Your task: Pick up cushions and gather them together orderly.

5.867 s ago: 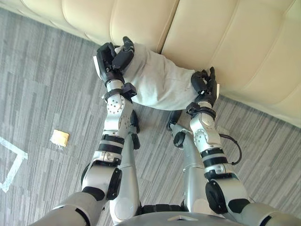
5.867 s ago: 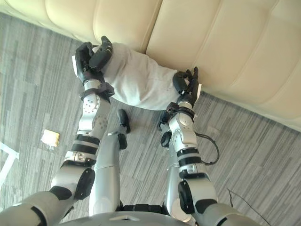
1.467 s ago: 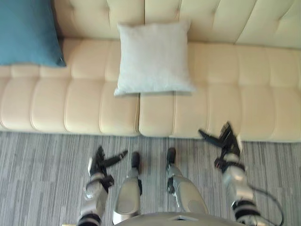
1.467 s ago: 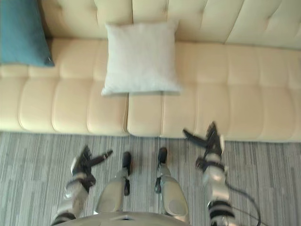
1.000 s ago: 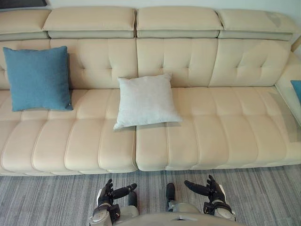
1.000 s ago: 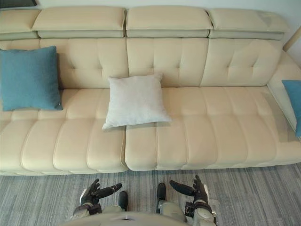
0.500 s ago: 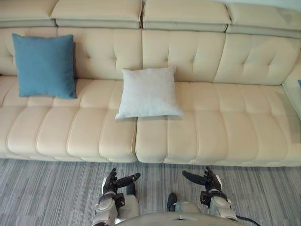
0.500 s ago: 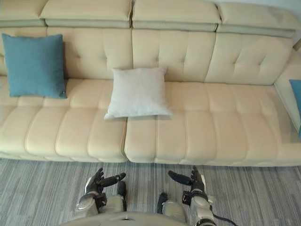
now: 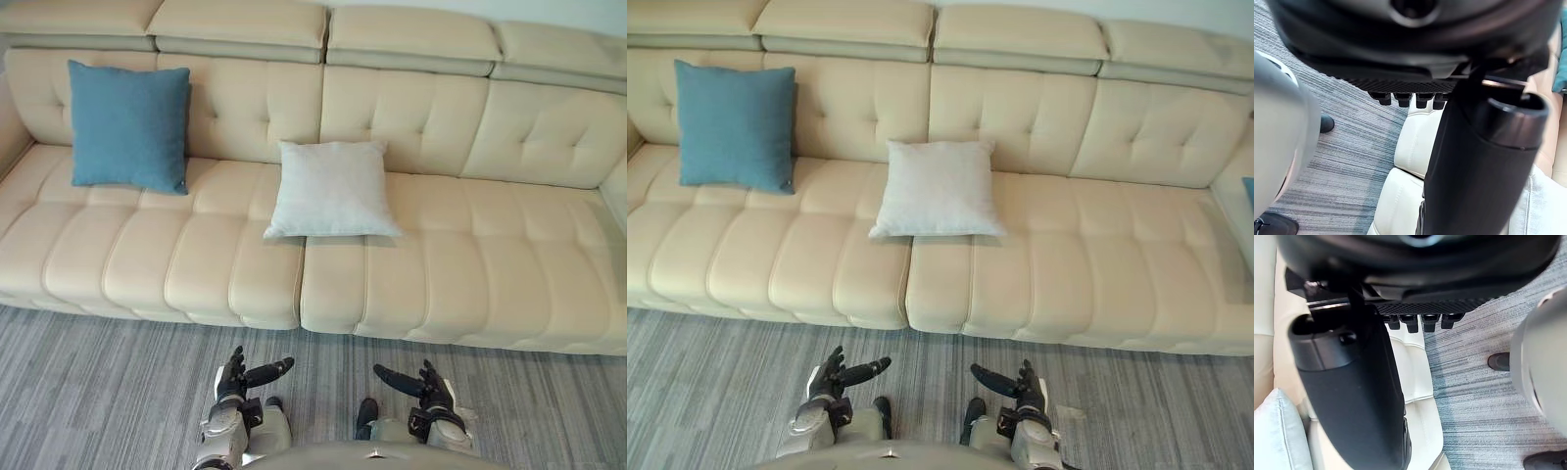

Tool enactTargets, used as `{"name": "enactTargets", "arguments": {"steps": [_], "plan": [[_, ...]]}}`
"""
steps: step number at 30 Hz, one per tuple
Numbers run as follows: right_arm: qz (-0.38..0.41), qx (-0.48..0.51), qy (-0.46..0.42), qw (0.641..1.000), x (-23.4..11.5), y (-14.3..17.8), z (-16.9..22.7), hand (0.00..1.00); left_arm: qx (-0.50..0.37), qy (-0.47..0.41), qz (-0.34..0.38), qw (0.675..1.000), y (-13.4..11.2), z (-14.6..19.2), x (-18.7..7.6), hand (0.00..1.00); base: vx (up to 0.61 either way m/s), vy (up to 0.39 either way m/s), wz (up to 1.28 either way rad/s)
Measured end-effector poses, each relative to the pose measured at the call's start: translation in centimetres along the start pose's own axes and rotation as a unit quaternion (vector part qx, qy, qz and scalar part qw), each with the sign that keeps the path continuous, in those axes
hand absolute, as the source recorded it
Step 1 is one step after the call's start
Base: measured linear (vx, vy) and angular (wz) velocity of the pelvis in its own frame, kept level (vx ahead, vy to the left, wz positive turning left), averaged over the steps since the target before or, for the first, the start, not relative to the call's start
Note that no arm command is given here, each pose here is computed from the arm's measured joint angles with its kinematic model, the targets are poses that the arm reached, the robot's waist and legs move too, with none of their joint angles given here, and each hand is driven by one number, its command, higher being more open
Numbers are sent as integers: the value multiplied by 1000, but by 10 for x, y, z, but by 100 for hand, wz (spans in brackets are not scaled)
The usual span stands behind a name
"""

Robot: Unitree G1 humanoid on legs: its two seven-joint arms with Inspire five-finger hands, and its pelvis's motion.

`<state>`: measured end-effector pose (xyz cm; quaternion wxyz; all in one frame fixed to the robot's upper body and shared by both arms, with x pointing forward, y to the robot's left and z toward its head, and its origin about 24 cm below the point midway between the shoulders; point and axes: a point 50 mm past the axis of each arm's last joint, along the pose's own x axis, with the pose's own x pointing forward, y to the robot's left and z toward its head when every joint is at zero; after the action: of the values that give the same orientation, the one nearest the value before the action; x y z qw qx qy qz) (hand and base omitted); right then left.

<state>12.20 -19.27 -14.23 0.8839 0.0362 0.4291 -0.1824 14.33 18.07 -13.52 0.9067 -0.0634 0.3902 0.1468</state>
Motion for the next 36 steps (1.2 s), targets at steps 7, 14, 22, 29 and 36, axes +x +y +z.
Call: {"name": "enactTargets", "arguments": {"steps": [7, 14, 22, 29, 36], "plan": [[23, 18, 13, 999, -2, 18, -5, 100, 2, 22, 17, 1000, 11, -8, 0, 100, -53, 166, -36], [-14, 50, 49, 997, -1, -1, -17, 100, 20, 64, 29, 997, 23, -26, -4, 100, 60, 67, -45], [-3, 35, 28, 999, 12, 4, 8, 100, 46, 80, 34, 995, 29, -28, -2, 100, -19, -32, -89], [-25, 25, 31, 999, 13, -14, 6, 100, 65, 74, 19, 995, 24, -25, -1, 100, 31, -100, -98], [-53, 39, 53, 996, 8, -27, -8, 100, 60, 48, 8, 997, 19, -15, 1, 100, 124, -229, -79]]}}
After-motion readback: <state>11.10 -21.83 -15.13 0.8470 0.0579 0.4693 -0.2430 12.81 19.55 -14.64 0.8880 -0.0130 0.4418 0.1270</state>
